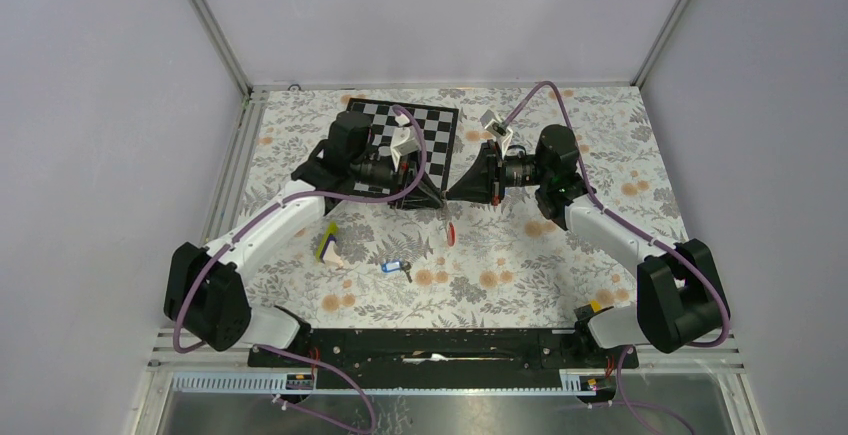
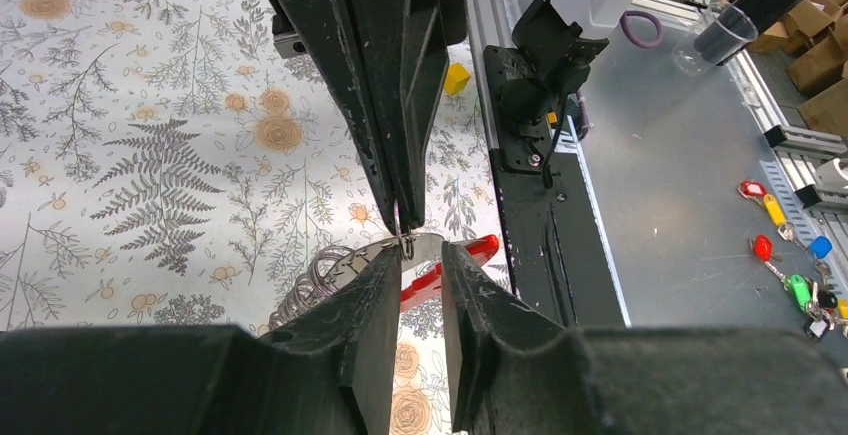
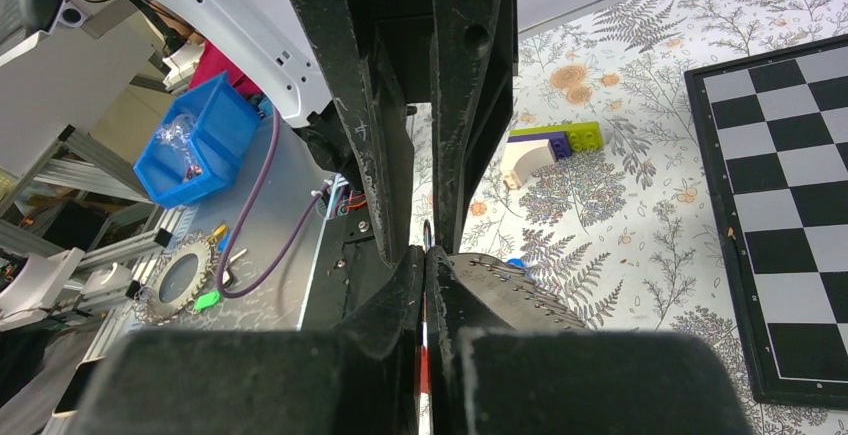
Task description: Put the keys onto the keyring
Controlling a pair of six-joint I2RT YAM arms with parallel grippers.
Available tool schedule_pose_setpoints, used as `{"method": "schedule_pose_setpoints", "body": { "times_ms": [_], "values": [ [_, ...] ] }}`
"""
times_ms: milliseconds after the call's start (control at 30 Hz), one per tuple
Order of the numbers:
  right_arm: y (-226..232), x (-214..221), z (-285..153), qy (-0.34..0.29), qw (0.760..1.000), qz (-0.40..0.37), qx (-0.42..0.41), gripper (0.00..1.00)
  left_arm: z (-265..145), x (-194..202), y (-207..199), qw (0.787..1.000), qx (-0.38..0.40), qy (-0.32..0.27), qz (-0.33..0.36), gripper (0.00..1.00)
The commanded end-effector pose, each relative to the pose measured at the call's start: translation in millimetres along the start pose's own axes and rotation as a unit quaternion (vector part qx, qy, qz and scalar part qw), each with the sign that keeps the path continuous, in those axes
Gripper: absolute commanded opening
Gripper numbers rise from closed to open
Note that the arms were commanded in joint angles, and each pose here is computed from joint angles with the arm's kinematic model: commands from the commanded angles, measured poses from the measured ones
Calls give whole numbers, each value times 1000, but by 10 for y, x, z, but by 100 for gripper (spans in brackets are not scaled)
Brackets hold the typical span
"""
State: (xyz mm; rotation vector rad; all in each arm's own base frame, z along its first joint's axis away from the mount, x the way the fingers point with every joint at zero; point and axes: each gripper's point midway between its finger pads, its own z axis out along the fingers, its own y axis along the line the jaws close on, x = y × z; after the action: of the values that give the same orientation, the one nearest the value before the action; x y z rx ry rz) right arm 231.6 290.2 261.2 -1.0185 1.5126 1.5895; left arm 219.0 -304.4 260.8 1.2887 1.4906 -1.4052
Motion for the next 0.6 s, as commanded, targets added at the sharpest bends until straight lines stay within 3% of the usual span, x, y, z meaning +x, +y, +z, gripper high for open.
{"method": "schedule_pose_setpoints", "body": {
  "times_ms": [0, 233, 367, 433, 567],
  "values": [
    [25, -31, 10, -1, 1000, -23, -8, 0, 5, -247, 4, 999, 12, -22, 32, 25],
    [-1, 9, 3, 3, 1000, -26, -2, 1, 11, -286, 26, 999, 8, -25, 29, 21],
    [-4, 15, 2, 3, 1000, -27, -1, 1, 12, -264, 31, 999, 7, -24, 27, 13],
    [0, 15, 1, 2, 1000, -28, -1, 1, 11, -248, 35, 999, 5, -24, 26, 2],
    [2, 37, -8, 6, 999, -34, 0, 8, -20, -211, 99, 999, -25, -12, 32, 0]
  ]
}}
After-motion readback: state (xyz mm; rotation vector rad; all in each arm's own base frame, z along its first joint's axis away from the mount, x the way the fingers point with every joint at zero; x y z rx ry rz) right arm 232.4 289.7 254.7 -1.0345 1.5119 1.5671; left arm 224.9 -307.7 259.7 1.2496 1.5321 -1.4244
